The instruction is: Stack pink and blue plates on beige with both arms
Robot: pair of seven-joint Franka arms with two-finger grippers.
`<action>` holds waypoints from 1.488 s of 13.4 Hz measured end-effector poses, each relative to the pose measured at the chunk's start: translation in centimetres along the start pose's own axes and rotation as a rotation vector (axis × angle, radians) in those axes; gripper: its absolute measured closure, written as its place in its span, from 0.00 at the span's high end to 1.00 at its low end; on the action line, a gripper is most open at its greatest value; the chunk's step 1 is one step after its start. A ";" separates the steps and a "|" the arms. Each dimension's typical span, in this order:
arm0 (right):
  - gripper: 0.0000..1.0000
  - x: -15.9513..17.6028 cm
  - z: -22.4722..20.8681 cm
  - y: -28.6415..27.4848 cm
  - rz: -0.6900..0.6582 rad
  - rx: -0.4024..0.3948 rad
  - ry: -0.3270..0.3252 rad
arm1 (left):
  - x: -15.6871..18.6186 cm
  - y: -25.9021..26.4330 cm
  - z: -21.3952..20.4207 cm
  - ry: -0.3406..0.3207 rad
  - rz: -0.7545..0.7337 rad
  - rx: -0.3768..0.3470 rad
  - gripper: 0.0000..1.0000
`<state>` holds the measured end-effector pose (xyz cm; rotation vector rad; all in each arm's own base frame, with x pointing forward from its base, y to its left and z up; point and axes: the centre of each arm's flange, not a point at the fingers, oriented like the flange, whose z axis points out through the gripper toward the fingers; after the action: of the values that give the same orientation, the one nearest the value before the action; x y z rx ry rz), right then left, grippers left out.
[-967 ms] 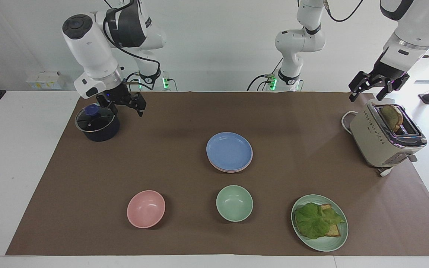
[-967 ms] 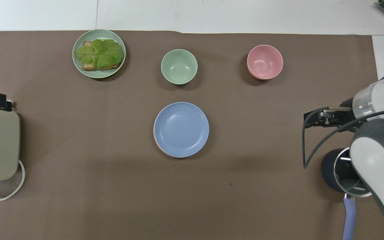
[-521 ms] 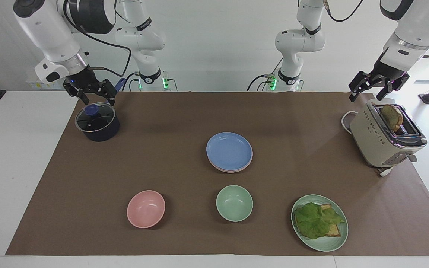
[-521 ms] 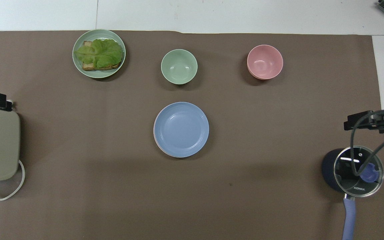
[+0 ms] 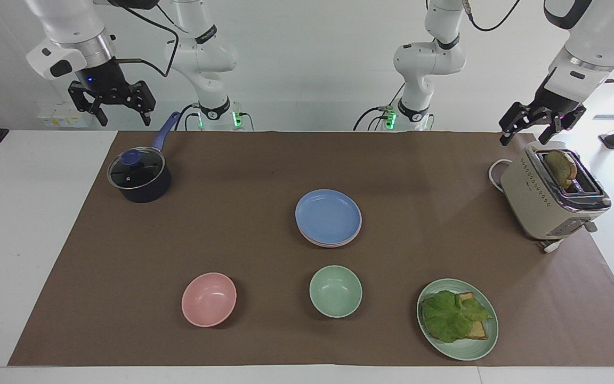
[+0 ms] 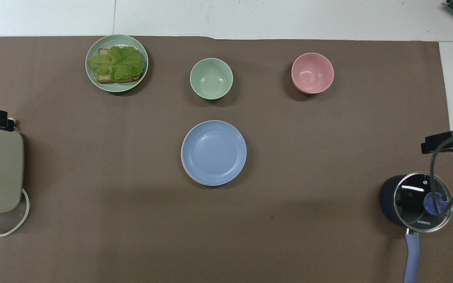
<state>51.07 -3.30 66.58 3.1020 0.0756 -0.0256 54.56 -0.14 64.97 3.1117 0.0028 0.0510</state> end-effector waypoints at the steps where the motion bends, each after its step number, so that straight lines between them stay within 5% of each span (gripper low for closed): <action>1: 1.00 -0.3 -0.8 -0.2 -0.003 0.000 0.000 | 0.0 0.0 0.0 0.000 0.000 0.000 1.00; 20: 1.00 -1.1 0.2 -1.8 -0.028 0.013 -0.043 | 0.0 0.0 0.0 0.000 0.000 0.000 1.00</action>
<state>49.91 -1.60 66.32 3.1114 0.1175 -0.0937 54.56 -0.15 64.97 3.1117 0.0028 0.0509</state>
